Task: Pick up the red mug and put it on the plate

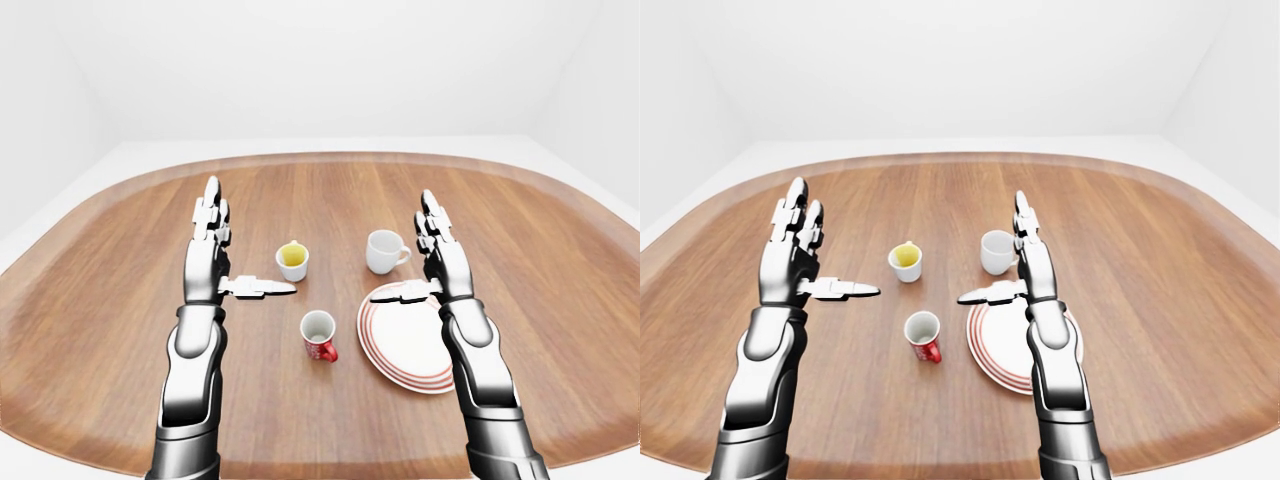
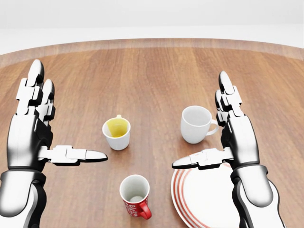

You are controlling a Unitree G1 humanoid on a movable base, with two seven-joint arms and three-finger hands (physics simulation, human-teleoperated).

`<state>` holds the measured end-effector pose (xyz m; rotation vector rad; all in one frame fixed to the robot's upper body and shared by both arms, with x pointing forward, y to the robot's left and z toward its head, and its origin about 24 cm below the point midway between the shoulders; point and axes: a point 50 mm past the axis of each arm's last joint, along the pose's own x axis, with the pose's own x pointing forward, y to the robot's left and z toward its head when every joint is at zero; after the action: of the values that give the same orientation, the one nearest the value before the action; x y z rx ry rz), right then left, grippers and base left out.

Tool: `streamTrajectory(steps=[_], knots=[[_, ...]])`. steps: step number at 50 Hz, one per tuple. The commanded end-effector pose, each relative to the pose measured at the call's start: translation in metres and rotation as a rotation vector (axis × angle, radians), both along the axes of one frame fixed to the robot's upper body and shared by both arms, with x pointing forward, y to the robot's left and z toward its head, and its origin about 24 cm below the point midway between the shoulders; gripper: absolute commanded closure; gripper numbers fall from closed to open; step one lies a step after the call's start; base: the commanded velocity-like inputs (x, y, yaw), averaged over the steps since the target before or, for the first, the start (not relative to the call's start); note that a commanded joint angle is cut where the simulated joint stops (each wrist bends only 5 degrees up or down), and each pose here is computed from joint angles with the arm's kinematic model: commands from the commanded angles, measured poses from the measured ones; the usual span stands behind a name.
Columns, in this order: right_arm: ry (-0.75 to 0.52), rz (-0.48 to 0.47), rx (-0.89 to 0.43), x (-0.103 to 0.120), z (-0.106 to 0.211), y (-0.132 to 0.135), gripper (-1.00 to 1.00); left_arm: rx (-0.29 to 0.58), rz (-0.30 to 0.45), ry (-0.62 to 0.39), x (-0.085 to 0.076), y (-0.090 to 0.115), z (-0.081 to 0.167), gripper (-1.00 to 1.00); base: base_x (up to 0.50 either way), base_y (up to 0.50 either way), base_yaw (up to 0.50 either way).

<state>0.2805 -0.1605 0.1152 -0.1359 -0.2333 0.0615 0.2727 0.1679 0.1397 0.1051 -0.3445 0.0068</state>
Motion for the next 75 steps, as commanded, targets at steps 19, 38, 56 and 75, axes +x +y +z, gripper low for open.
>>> streamTrajectory(steps=[19, 38, 56, 75], knots=[[-0.037, 0.004, -0.034, -0.002, 0.009, 0.0, -1.0, 0.006, 0.001, -0.008, -0.003, 0.001, 0.001, -1.0, 0.3, 0.0, 0.0], [0.036, 0.07, -0.135, 0.015, -0.002, 0.005, -1.0, 0.004, 0.005, 0.01, -0.001, 0.003, -0.002, -1.0, 0.06, 0.0, 0.0], [0.052, 0.174, -0.273, 0.025, 0.001, 0.023, -1.0, 0.007, -0.001, -0.01, -0.003, 0.002, 0.002, -1.0, 0.0, 0.0, 0.0], [0.147, 0.265, -0.349, 0.034, -0.018, 0.046, -1.0, 0.014, -0.002, -0.008, -0.003, 0.002, 0.002, -1.0, 0.0, 0.0, 0.0]])
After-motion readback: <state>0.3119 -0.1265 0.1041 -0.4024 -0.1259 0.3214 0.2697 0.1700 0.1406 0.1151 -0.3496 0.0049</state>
